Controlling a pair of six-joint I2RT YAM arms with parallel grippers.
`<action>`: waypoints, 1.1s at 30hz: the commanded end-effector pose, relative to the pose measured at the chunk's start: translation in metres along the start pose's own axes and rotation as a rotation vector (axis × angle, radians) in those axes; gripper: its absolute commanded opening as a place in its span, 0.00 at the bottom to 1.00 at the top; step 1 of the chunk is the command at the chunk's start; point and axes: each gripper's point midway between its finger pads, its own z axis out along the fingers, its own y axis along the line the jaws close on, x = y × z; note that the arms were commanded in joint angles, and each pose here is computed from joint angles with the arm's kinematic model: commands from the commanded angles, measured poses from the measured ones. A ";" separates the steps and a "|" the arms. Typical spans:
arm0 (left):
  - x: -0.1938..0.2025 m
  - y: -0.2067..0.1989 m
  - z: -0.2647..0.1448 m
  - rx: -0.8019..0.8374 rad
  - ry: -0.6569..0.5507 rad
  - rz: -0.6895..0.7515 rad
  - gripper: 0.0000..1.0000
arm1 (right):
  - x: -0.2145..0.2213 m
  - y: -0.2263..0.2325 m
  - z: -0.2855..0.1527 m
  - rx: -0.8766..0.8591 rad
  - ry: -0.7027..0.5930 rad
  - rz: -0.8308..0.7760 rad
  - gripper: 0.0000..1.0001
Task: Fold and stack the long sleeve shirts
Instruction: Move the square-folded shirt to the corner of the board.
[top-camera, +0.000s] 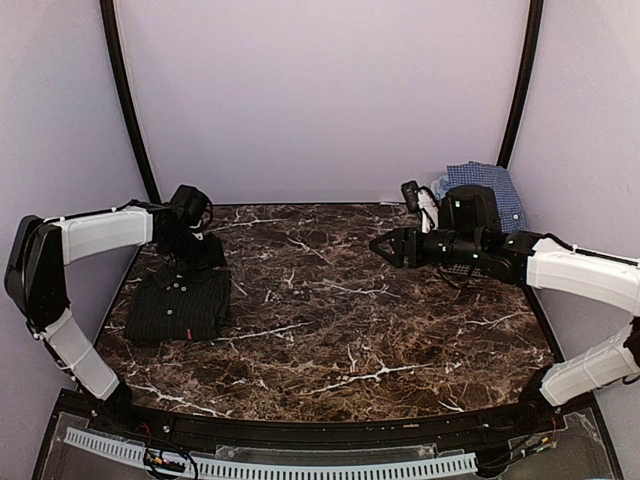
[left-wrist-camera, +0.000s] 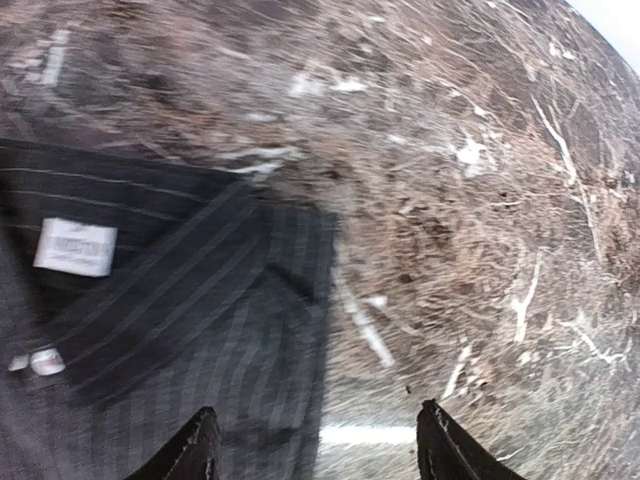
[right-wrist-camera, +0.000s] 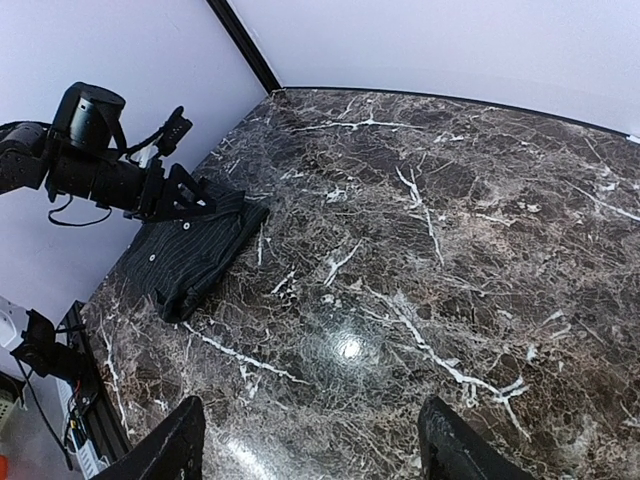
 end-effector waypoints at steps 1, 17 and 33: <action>0.000 -0.046 0.019 0.129 0.009 -0.020 0.66 | -0.005 0.002 -0.005 0.004 -0.011 0.006 0.70; 0.025 -0.033 0.082 0.048 0.072 -0.101 0.68 | 0.007 -0.006 -0.009 0.036 0.005 0.024 0.70; 0.048 0.030 0.057 -0.058 0.073 -0.098 0.68 | 0.017 -0.010 -0.009 0.039 0.012 0.037 0.70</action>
